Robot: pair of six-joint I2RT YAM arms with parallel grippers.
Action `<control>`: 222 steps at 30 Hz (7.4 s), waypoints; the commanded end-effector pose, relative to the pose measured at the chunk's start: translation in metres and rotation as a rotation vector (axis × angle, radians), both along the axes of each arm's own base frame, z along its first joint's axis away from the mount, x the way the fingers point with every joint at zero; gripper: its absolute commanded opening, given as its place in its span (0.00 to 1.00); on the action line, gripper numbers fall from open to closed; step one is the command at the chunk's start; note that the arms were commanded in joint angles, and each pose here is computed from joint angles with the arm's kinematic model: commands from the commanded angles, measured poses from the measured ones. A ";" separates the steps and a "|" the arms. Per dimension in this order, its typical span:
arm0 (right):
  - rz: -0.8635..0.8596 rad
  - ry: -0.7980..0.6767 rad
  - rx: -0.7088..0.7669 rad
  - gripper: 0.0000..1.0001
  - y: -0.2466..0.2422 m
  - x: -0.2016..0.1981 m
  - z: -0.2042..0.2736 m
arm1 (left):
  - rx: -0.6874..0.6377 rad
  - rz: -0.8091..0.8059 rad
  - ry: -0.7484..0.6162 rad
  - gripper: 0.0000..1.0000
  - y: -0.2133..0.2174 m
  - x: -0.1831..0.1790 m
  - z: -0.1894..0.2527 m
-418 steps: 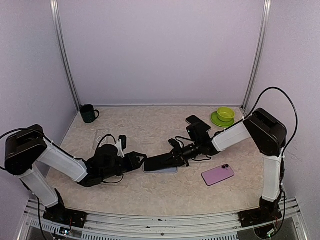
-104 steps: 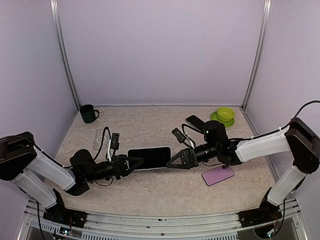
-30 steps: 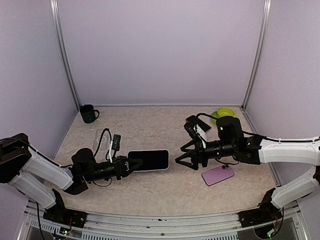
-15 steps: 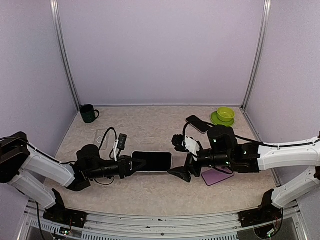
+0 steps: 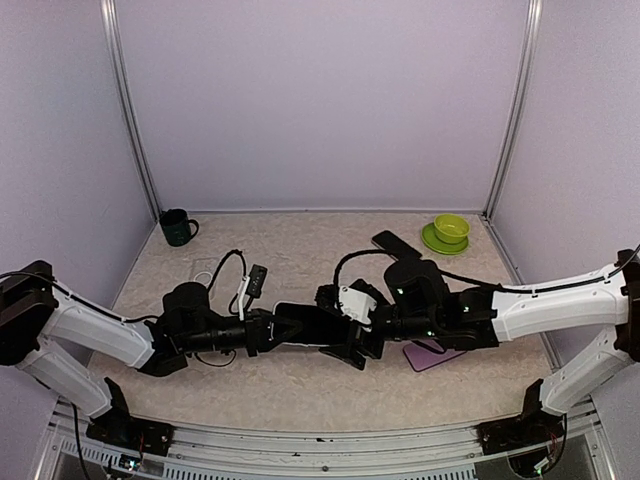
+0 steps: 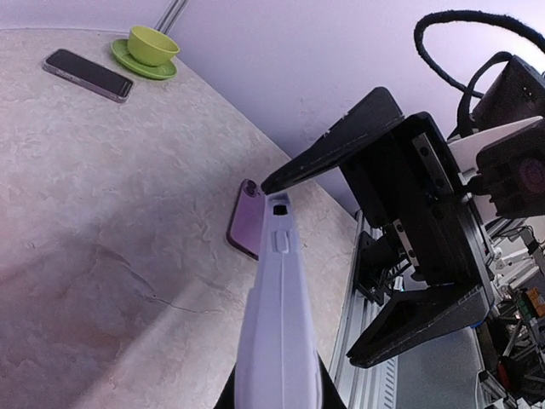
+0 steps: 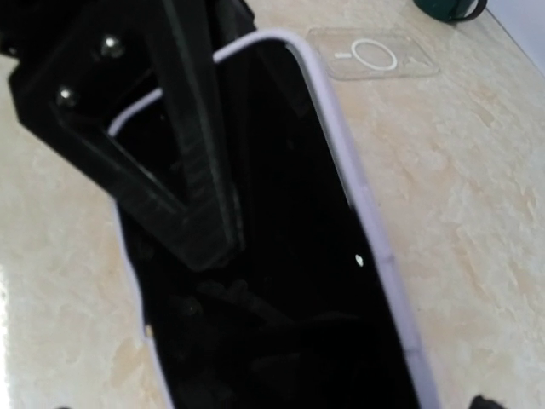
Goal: Put the phone into the phone case
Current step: Pass from the left arm to the right, then place the phone with the phone case at the center of the board.
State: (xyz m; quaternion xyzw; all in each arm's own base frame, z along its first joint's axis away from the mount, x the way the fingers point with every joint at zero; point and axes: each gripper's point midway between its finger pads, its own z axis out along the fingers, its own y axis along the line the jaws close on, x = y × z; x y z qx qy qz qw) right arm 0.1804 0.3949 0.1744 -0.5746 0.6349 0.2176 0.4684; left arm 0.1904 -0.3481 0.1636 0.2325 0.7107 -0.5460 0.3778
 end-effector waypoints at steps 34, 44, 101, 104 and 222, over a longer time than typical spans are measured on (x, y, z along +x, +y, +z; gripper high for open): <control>-0.049 -0.219 -0.199 1.00 0.029 0.006 -0.038 | -0.021 -0.105 -0.042 0.00 -0.029 -0.008 0.006; -0.095 -0.243 -0.204 0.95 0.036 0.012 -0.039 | -0.026 -0.102 -0.038 0.00 -0.030 -0.007 0.007; -0.407 -0.101 -0.094 0.53 0.000 0.083 -0.001 | -0.079 0.299 -0.058 0.77 0.058 0.035 0.025; -0.454 -0.079 -0.096 0.56 -0.005 0.096 -0.002 | -0.092 0.361 -0.063 0.80 0.071 0.039 0.028; -1.193 0.625 0.188 0.89 0.001 0.293 -0.128 | -0.137 0.499 -0.019 0.82 0.099 0.040 0.015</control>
